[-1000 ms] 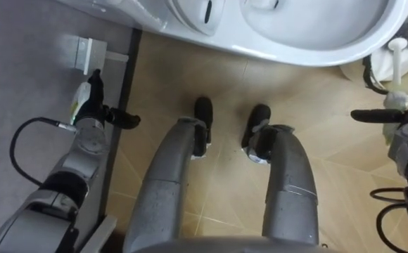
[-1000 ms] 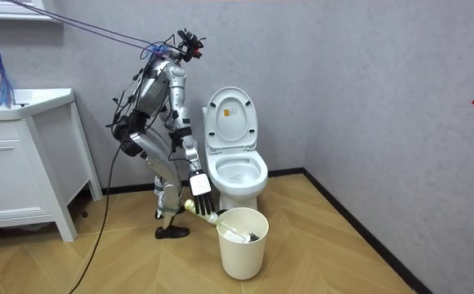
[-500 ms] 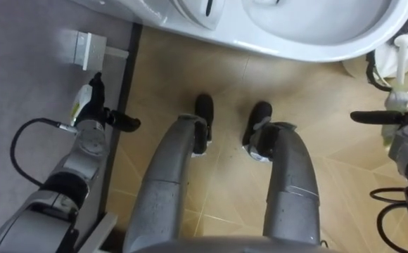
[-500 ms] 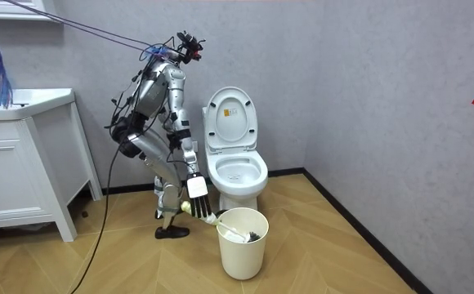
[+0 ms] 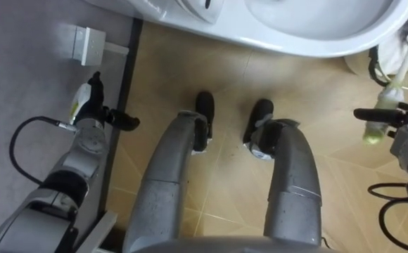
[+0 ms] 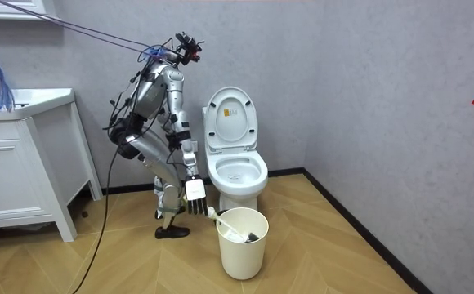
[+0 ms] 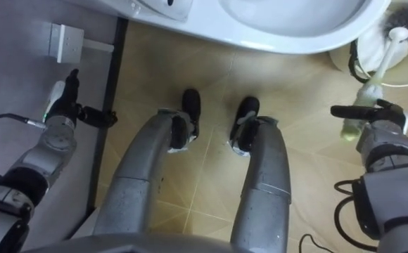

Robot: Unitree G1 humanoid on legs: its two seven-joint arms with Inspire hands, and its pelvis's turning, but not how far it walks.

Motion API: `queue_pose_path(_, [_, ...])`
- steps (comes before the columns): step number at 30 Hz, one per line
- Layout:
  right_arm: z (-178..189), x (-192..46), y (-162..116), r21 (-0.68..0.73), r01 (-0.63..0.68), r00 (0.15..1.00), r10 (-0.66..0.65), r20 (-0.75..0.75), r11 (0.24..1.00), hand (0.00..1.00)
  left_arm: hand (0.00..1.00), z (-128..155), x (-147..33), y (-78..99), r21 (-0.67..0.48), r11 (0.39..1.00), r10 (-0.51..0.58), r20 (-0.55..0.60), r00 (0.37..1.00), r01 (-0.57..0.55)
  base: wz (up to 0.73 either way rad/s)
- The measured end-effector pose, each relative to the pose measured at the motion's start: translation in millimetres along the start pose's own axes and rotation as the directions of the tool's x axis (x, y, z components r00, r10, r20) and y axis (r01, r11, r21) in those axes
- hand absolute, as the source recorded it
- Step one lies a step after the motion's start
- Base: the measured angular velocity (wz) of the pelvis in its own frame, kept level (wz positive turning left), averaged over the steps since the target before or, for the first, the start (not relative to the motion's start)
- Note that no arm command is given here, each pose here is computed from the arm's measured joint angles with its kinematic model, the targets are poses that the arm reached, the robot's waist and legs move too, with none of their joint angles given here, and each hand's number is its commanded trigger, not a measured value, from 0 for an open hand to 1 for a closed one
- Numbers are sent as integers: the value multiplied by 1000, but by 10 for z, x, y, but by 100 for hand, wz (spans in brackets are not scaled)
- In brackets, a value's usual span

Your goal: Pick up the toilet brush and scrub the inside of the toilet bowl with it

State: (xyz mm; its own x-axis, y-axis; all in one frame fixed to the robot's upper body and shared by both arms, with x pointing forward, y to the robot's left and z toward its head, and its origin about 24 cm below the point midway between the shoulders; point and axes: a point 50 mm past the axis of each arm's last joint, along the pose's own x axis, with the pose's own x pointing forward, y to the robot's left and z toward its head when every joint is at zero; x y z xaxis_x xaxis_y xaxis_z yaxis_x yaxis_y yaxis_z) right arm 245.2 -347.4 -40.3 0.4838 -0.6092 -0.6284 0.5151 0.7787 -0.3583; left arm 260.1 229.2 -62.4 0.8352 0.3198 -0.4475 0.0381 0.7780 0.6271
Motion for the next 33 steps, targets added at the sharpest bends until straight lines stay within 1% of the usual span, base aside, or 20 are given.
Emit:
queue_pose_path(4, [10,2,-17,6,9,1000,-8,-11,1000,100,0,48,3,20,-5,1000,6,21,1000,-5,0])
queue_pose_path(18, [17,7,-54,13,11,1000,-11,-10,1000,100,0,-2,-2,58,7,1000,9,12,1000,-9,2])
queue_pose_path(26, [11,8,-58,26,13,1000,-13,-15,1000,100,0,-24,-62,-1,32,999,-17,32,999,16,0])
queue_pose_path(31, [5,7,-51,69,8,1000,-7,-26,998,100,0,-8,-73,-14,33,999,-21,38,999,20,0])
queue_pose_path(33, [-4,5,-35,128,1,999,4,-39,992,100,0,-8,-82,-22,31,999,-20,38,999,19,0])
